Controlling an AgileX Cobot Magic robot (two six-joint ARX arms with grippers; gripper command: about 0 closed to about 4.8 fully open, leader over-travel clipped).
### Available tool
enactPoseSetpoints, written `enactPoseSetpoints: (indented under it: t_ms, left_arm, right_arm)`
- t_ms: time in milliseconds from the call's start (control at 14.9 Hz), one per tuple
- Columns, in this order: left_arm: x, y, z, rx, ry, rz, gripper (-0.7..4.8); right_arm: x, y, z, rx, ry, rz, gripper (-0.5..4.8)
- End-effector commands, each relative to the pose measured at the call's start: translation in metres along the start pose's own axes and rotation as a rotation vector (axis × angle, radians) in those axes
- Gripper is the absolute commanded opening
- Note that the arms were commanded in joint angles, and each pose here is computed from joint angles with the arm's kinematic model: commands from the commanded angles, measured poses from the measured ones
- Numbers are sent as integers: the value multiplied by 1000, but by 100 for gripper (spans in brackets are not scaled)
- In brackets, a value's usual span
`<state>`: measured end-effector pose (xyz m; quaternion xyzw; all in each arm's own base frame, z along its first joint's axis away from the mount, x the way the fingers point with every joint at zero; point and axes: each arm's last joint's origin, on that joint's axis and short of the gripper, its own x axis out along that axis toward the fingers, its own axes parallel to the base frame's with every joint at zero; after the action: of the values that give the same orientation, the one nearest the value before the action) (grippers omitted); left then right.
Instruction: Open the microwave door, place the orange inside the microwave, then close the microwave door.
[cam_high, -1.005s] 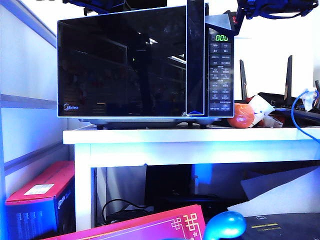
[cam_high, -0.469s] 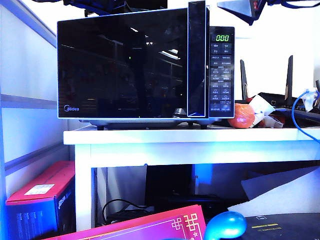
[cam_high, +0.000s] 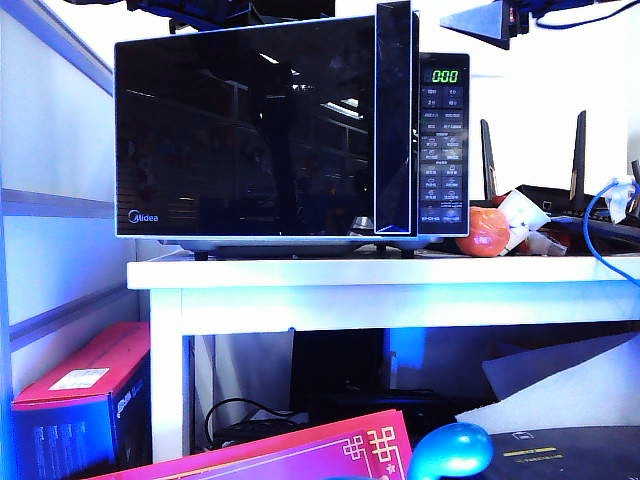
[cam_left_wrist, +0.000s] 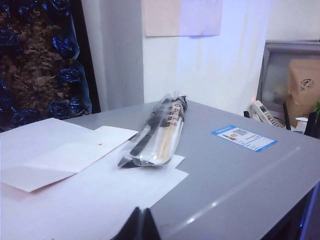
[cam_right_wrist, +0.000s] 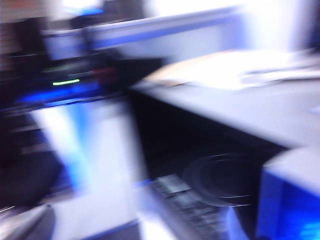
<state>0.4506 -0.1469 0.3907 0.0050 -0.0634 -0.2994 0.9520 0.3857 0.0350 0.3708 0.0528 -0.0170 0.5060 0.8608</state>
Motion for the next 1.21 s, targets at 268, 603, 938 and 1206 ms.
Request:
enactPoseSetpoints:
  t_ms: [268, 603, 938, 1206]
  left_arm:
    - [4, 0, -21, -23, 95, -7, -5]
    - [4, 0, -18, -30, 77, -29, -5]
    - [-3, -3, 0, -30, 41, -50, -5]
    - [-16, -7, 27, -18, -12, -50, -5]
  right_arm:
    - [19, -7, -15, -23, -17, -247, 272]
    - [39, -2, -33, 7, 36, -185, 260]
    - [43, 6, -34, 10, 55, -13, 260]
    - [49, 14, -35, 23, 68, 105, 260]
